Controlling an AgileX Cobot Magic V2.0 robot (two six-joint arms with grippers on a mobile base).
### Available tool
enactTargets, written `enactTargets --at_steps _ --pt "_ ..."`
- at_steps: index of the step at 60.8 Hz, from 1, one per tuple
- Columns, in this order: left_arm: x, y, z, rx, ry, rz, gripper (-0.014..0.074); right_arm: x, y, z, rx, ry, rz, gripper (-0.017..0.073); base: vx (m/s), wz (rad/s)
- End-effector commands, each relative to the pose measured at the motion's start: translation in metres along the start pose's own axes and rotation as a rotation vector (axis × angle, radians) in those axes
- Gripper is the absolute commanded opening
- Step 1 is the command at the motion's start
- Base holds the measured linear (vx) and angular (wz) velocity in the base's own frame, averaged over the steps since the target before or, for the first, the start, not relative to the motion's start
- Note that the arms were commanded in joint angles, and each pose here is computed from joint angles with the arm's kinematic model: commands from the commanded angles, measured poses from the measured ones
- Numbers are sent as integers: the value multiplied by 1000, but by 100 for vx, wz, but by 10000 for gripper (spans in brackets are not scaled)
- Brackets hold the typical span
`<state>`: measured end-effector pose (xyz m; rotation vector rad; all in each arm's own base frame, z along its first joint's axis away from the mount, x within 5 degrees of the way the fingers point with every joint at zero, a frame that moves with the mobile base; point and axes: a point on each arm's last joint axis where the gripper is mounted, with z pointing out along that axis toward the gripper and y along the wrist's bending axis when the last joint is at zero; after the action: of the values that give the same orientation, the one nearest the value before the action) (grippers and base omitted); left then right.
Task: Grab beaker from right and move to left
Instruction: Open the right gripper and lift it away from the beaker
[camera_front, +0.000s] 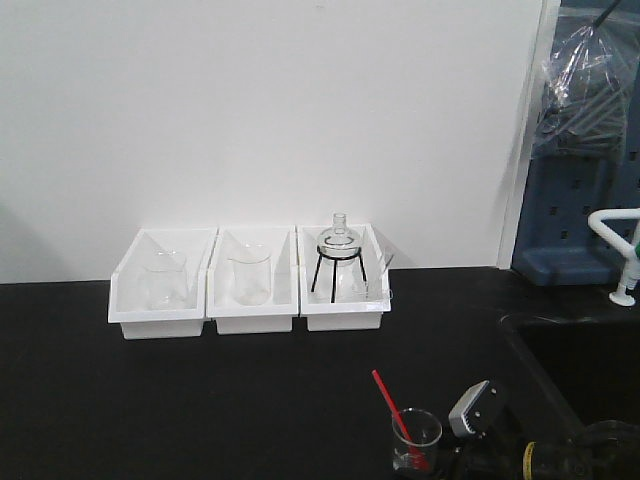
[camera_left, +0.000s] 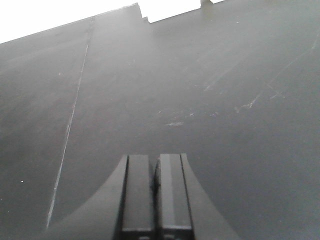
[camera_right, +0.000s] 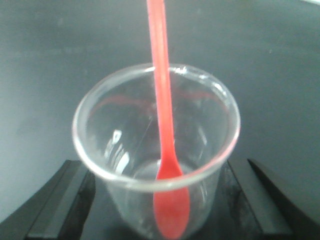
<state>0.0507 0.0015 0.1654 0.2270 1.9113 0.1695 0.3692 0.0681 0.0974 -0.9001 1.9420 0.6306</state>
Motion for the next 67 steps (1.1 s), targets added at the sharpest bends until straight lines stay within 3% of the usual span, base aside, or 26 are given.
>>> enactTargets --at_steps 1,25,34,40,46,53,67 --pt "-1 0 2 -8 -64 1 -6 -29 -1 -16 29 -35 -35 585 0 0" --pt "-1 0 2 -8 -64 1 -6 -57 4 -50 121 129 -59 585 0 0" --pt "-1 0 2 -8 -64 1 -6 -78 14 -71 149 142 -37 585 0 0" --pt "-1 0 2 -8 -64 1 -6 -101 22 -90 190 71 91 584 0 0" --pt "-1 0 2 -8 -64 1 -6 -126 35 -112 223 -16 183 564 0 0" --pt "-1 0 2 -8 -64 1 -6 -154 54 -141 243 -123 250 502 0 0" --pt "-1 0 2 -8 -64 1 -6 -195 100 -200 272 -315 208 241 0 0"
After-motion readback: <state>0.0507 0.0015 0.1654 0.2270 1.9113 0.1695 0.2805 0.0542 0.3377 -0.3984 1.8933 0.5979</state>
